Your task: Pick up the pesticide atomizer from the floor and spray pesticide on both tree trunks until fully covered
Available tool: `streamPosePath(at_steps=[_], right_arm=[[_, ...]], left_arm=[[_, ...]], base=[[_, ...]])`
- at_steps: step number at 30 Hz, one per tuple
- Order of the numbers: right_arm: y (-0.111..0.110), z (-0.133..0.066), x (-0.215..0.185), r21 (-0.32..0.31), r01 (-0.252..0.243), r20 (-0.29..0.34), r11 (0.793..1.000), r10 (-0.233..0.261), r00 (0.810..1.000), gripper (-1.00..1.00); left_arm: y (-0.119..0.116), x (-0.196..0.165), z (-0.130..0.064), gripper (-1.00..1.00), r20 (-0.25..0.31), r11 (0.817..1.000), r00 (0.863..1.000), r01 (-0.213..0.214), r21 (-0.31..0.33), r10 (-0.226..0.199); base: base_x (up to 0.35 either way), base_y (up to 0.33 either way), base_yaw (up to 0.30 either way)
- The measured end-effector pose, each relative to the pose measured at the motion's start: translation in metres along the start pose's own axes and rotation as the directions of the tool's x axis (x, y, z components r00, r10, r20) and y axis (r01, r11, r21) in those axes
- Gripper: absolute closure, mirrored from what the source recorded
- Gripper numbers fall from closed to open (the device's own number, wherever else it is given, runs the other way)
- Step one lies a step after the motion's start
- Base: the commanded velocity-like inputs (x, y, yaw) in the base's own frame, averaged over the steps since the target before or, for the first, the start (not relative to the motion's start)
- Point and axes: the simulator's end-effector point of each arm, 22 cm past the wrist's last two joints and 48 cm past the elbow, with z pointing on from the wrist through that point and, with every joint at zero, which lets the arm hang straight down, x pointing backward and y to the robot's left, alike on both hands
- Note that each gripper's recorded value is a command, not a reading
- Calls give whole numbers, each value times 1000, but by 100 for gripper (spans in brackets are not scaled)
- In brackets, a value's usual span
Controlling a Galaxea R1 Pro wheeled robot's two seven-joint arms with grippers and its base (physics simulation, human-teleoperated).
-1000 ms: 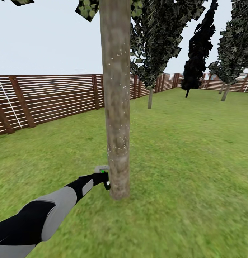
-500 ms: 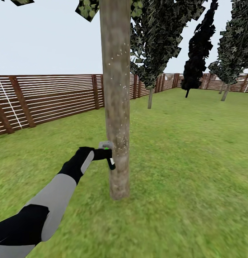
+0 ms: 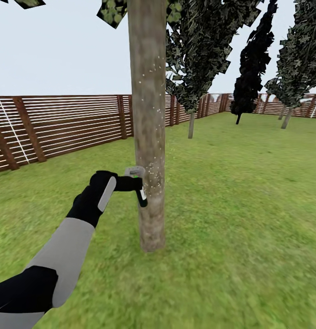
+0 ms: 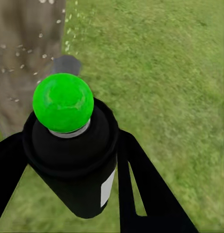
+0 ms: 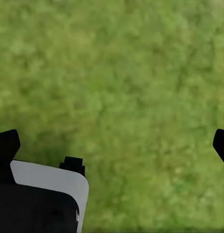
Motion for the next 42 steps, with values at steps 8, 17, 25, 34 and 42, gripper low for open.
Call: streamPosePath(at_steps=[8, 17, 25, 34, 42], right_arm=[[0, 0, 1, 0, 0, -1, 1000, 0, 1000, -100], [1, 0, 1, -1, 1, -3, 1000, -1, 1000, -100], [1, 0, 1, -1, 0, -3, 1000, 0, 1000, -100], [1, 0, 1, -1, 1, -4, 1000, -1, 1000, -100], [-1, -1, 5, 2, 3, -13, 1000, -3, 1000, -100]], left_arm=[[-4, -11, -8, 100, -13, 1000, 1000, -5, 2, 5], [-15, -68, -27, 100, 63, 999, 997, -46, -1, 46], [-19, -122, -52, 100, 141, 998, 988, -60, -6, 60], [-30, -164, -75, 100, 205, 996, 975, -87, -9, 87], [-29, -181, -87, 100, 244, 997, 967, -75, -4, 73]], base=[[0, 0, 0], [0, 0, 0], [0, 0, 0], [0, 0, 0], [0, 0, 0]])
